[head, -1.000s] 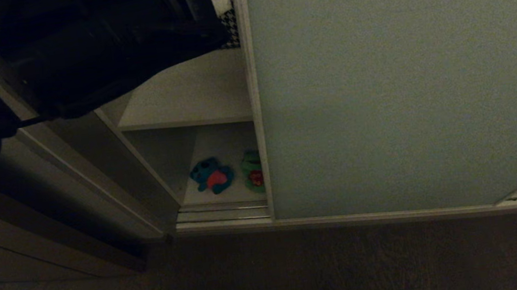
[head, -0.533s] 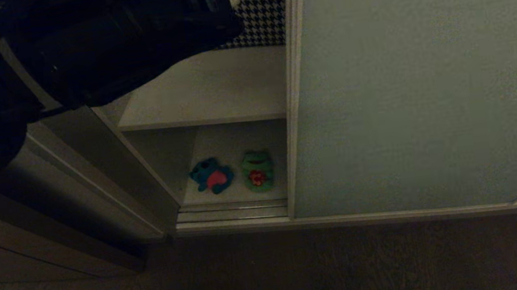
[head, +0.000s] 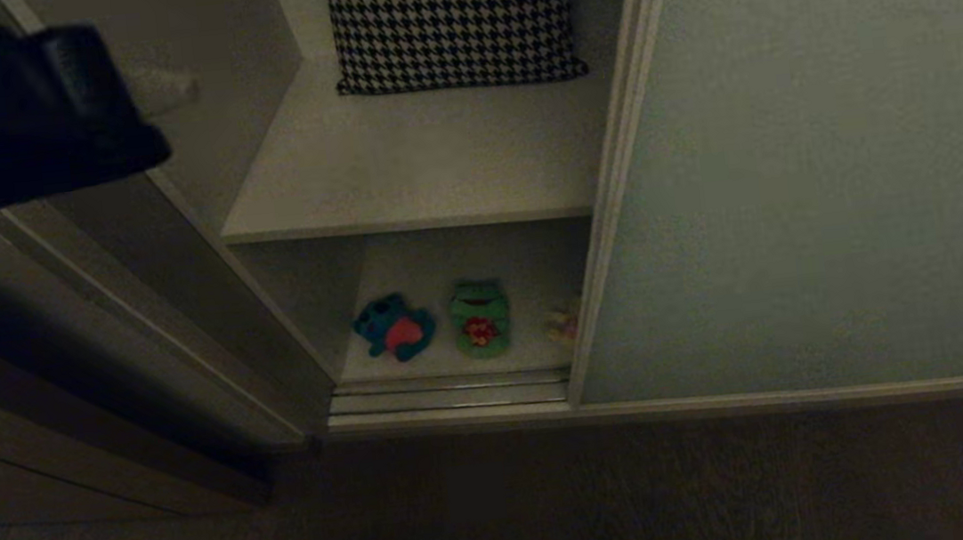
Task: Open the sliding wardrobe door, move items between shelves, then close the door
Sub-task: Open the door
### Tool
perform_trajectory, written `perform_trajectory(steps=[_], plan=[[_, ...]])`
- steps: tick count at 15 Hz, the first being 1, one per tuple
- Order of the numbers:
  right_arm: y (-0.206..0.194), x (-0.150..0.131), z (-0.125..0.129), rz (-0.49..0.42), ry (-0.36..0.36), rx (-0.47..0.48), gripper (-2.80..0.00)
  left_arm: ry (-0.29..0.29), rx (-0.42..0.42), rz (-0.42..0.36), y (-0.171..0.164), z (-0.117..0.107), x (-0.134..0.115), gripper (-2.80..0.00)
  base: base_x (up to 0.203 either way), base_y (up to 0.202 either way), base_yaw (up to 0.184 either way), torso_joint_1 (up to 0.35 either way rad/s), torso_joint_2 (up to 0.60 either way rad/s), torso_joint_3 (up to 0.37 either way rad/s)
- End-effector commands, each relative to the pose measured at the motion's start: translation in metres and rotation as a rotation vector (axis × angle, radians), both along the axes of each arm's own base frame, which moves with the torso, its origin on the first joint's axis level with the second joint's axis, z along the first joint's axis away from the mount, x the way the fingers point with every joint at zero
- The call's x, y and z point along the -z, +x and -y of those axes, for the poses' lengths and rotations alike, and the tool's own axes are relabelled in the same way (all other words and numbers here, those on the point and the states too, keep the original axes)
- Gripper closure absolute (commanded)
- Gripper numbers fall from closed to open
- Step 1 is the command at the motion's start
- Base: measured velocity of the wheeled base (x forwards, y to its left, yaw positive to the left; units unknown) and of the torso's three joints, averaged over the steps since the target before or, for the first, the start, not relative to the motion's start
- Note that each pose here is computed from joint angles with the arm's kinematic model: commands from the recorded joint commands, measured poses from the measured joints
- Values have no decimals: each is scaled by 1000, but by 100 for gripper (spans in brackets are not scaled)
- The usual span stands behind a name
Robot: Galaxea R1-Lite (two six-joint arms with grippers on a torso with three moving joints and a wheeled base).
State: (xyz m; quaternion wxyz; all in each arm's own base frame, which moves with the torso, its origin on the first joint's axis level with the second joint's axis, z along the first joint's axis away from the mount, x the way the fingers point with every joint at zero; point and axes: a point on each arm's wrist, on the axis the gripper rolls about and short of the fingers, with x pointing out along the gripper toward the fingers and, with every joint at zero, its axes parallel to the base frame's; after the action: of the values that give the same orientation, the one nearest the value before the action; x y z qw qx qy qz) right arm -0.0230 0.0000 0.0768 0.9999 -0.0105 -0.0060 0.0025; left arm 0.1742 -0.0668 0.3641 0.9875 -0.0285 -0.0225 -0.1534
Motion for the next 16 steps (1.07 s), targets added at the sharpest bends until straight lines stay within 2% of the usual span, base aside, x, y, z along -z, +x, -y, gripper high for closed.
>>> perform_trajectory(steps=[1, 3, 6, 8, 10, 11, 13, 16], plan=[[0, 0, 0, 0, 0, 1, 0, -8, -68, 34, -64, -33, 16, 0, 0, 0, 0, 0, 0, 0], [0, 0, 0, 0, 0, 0, 0, 14, -148, -11, -107, -54, 53, 0, 0, 0, 0, 0, 0, 0], [0, 0, 0, 0, 0, -1, 0, 41, -186, -81, -162, -65, 129, 0, 0, 0, 0, 0, 0, 0], [0, 0, 0, 0, 0, 0, 0, 70, -207, -143, -182, -65, 192, 0, 0, 0, 0, 0, 0, 0], [0, 0, 0, 0, 0, -1, 0, 86, -236, -197, -183, -64, 232, 0, 0, 0, 0, 0, 0, 0], [0, 0, 0, 0, 0, -1, 0, 93, -249, -199, -181, -64, 246, 0, 0, 0, 0, 0, 0, 0], [0, 0, 0, 0, 0, 1, 0, 134, -230, -136, -182, -65, 268, 0, 0, 0, 0, 0, 0, 0], [0, 0, 0, 0, 0, 1, 0, 148, -249, -41, -197, -66, 284, 0, 0, 0, 0, 0, 0, 0]])
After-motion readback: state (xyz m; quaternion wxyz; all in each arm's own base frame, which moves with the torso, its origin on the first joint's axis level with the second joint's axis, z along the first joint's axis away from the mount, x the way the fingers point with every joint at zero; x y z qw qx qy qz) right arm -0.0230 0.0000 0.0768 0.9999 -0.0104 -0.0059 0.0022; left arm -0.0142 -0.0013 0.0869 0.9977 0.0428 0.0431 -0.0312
